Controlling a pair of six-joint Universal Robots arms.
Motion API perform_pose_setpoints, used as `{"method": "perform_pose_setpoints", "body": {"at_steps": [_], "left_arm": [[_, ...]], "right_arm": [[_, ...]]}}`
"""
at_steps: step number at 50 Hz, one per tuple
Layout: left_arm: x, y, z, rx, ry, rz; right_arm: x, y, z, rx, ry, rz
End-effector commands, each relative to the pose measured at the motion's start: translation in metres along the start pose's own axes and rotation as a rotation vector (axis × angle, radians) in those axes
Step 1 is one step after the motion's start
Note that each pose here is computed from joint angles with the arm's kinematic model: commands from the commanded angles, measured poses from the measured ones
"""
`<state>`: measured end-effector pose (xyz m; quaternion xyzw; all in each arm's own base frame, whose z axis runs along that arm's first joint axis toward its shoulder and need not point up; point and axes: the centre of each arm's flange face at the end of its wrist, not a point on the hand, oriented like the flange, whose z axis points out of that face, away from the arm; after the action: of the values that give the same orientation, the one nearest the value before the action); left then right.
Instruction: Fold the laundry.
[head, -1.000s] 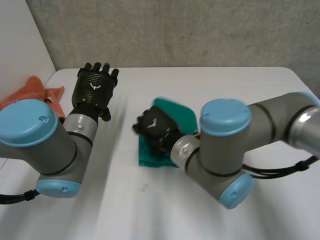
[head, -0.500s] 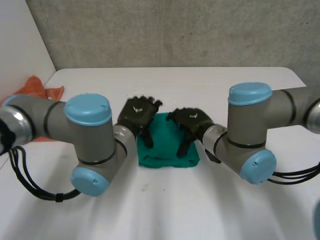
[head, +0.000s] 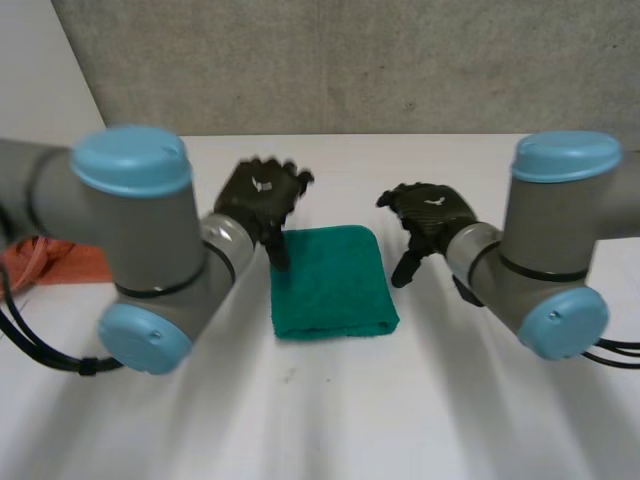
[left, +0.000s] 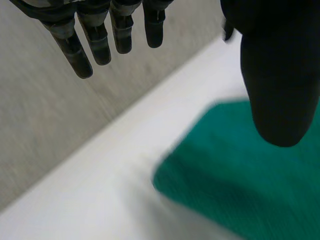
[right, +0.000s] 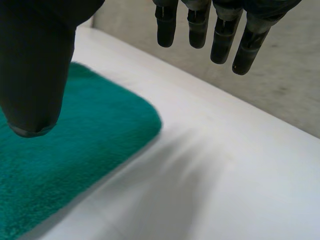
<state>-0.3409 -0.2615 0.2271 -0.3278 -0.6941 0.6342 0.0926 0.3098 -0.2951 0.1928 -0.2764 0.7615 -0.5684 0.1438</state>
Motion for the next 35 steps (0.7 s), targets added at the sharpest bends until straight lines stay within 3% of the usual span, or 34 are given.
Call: {"method": "perform_pose_setpoints", "body": {"at_steps": [1,8,18,35], "left_arm": [[-0.015,-0.051,-0.024,0.149,0.093,-0.080],[-0.023,-0.062,-0.043,0.133,0.191,-0.154],[-0.023,-0.062,-0.045,0.126,0.197,-0.175],[-0.022,-0.057,-0.044,0.112,0.198,-0.179]], "right_arm": [[0.023,0.017,-0.017,-0.054,0.085,0.100],[0.023,0.040,-0.018,-0.130,0.076,0.174],[0.006,0.070,-0.003,-0.202,-0.036,0.330],[-0.017,0.081,0.029,-0.201,-0.090,0.403]]}}
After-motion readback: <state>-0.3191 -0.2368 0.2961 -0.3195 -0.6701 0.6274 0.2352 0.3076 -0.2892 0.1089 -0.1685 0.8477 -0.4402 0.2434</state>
